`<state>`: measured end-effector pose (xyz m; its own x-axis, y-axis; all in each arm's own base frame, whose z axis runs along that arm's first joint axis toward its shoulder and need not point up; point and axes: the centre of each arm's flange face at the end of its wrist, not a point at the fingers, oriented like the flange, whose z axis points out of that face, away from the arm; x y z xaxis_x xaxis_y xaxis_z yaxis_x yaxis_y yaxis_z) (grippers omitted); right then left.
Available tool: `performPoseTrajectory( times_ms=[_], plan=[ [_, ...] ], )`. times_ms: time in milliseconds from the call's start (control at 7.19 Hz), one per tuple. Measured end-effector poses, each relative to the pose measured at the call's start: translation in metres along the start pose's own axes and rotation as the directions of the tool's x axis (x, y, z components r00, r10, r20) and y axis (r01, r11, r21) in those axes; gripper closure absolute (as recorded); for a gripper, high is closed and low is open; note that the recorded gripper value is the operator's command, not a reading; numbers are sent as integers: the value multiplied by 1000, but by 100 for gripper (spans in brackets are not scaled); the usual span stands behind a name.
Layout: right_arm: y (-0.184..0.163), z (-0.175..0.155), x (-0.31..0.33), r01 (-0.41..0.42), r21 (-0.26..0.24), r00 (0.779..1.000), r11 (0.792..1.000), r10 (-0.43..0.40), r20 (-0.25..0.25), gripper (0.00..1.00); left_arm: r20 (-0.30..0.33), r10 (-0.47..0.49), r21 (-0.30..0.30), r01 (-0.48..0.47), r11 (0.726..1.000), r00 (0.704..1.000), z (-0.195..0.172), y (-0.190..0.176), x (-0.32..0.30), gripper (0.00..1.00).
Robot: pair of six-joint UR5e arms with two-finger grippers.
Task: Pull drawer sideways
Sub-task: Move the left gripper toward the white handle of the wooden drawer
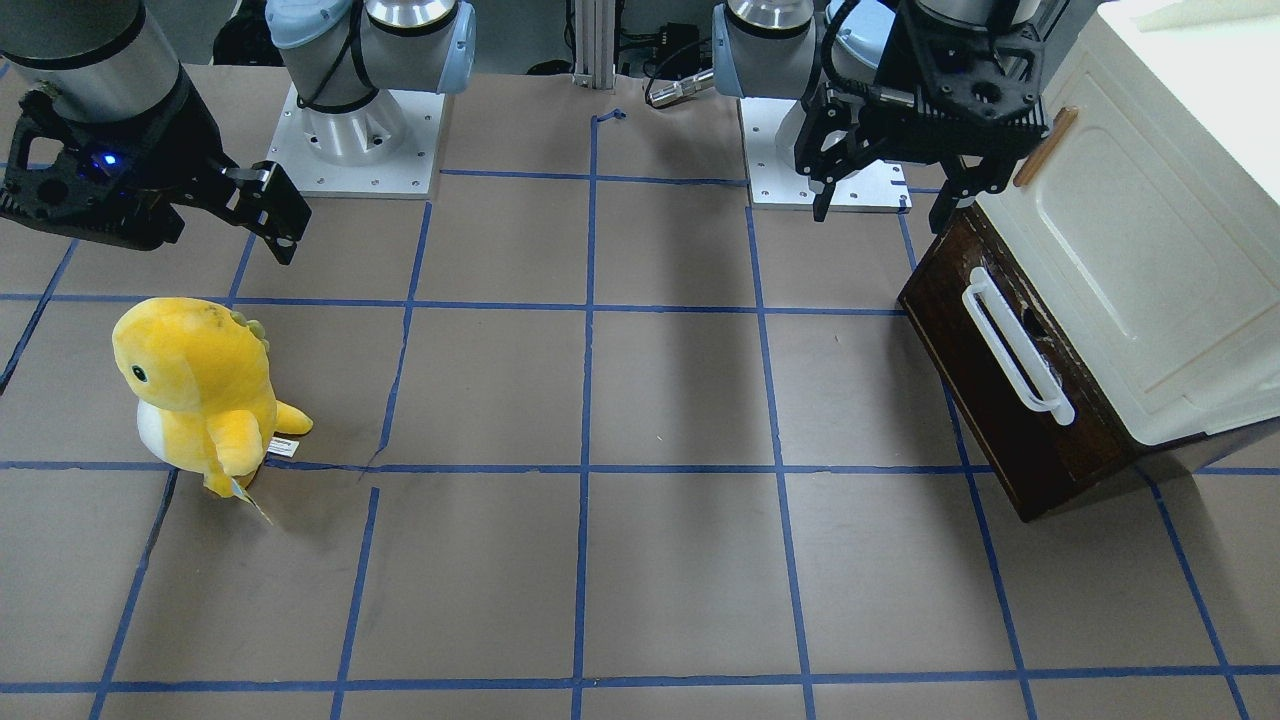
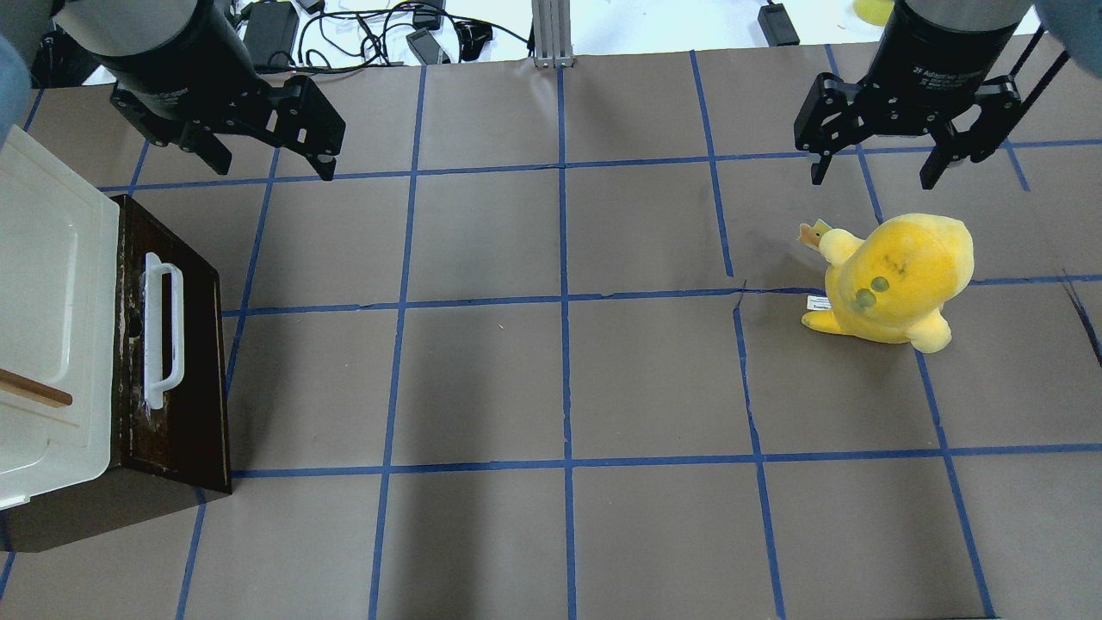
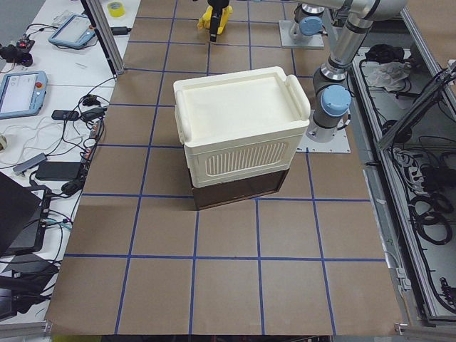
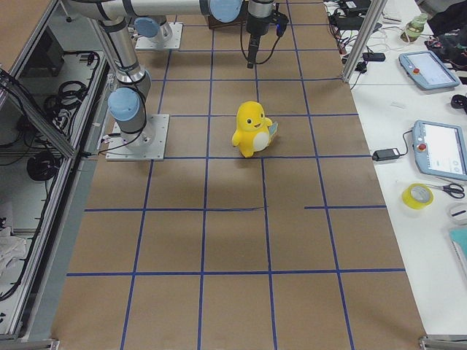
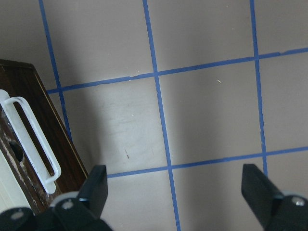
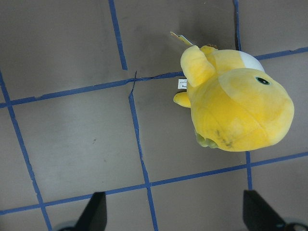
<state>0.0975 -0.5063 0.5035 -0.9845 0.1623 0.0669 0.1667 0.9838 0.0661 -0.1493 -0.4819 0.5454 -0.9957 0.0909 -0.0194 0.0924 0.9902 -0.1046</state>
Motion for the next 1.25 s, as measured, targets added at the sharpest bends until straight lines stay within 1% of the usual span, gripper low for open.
performPoseTrajectory(
  times_ms=[278, 417, 557, 696, 835, 974, 1113, 1252],
  plan=[
    [0, 0, 0, 0, 0, 1000, 1000, 0, 0, 0, 10, -26, -20, 26, 999, 1000, 13, -3, 25, 0],
    [0, 0, 0, 0, 0, 1000, 1000, 0, 0, 0, 41, -50, -19, 51, 999, 998, 24, -7, 46, 0],
    [0, 0, 0, -1, 0, 1000, 1000, 1, 0, 0, 102, -83, -4, 84, 996, 991, 36, -10, 71, 0],
    [0, 0, 0, -1, 0, 1000, 1000, 1, 0, 0, 185, -106, 9, 106, 994, 977, 53, -8, 98, 0],
    [0, 0, 0, -1, 0, 1000, 1000, 1, 0, 0, 275, -122, 9, 124, 992, 954, 78, -3, 119, 0],
    [0, 0, 0, -1, 0, 1000, 1000, 1, 0, 0, 373, -138, 5, 147, 989, 917, 109, 3, 127, 0],
    [0, 0, 0, -1, 0, 1000, 1000, 1, 0, 0, 482, -143, 8, 159, 987, 865, 139, 8, 126, 0],
    [0, 0, 1, -1, 0, 1000, 1000, 1, 0, 0, 583, -130, 12, 151, 988, 802, 165, 12, 119, 0]
  ],
)
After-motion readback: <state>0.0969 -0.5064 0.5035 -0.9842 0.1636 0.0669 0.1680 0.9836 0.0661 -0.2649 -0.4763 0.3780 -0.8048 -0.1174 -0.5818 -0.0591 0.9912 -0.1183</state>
